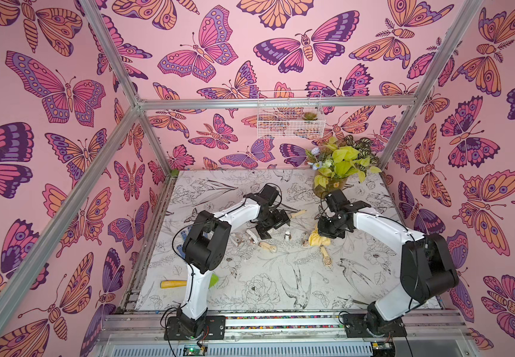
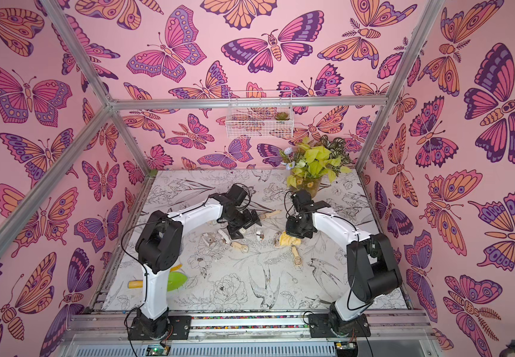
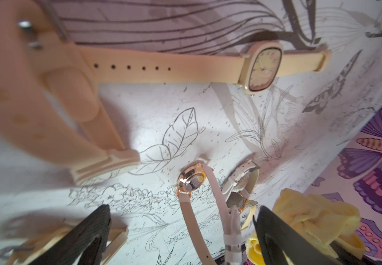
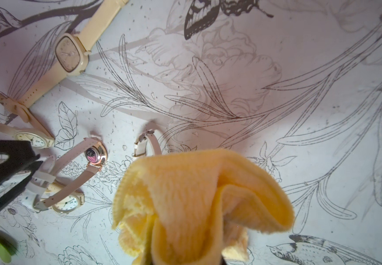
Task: Wipe the watch dial
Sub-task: Pick up the watch at the center of the board.
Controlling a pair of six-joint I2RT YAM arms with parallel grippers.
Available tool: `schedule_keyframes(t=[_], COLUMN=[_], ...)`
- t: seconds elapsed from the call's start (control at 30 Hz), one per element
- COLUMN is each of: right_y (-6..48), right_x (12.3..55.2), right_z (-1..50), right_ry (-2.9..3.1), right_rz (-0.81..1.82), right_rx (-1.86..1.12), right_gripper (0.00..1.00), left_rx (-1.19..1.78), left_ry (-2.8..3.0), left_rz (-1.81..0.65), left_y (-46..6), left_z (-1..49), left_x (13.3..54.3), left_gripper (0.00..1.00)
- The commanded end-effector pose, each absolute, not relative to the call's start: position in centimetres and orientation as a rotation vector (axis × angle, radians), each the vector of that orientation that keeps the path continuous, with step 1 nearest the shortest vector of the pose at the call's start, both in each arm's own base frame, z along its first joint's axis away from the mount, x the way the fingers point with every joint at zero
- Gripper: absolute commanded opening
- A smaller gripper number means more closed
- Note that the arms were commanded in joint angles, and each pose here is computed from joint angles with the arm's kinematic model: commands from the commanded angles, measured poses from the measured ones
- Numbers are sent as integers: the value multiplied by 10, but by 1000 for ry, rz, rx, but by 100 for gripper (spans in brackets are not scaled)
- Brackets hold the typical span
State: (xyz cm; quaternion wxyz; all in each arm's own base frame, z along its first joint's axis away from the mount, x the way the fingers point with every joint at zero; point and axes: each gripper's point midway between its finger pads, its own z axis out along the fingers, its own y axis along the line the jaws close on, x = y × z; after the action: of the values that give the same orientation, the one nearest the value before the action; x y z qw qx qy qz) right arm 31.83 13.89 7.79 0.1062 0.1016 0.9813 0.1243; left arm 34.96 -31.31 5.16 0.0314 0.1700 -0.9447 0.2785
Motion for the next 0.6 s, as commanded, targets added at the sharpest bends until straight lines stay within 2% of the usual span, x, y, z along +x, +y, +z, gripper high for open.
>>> schedule_keyframes(t=[0.0, 0.33, 0.57], right_y=[134, 132, 132], right_x=[310, 307, 305], right_z=[82, 84, 95], right_ry=[2908, 2919, 2896], right_rz=[358, 342, 356], right_rx=[281, 278, 268], right_gripper=[0, 0, 0], left_rx=[407, 394, 363], left_ry=[-2880, -2792, -2753], left_rz=[1144, 1570, 1701], left_y=[-331, -341, -339], left_z=[71, 96, 106], left_x=[356, 352, 351], left_gripper=[100, 100, 100])
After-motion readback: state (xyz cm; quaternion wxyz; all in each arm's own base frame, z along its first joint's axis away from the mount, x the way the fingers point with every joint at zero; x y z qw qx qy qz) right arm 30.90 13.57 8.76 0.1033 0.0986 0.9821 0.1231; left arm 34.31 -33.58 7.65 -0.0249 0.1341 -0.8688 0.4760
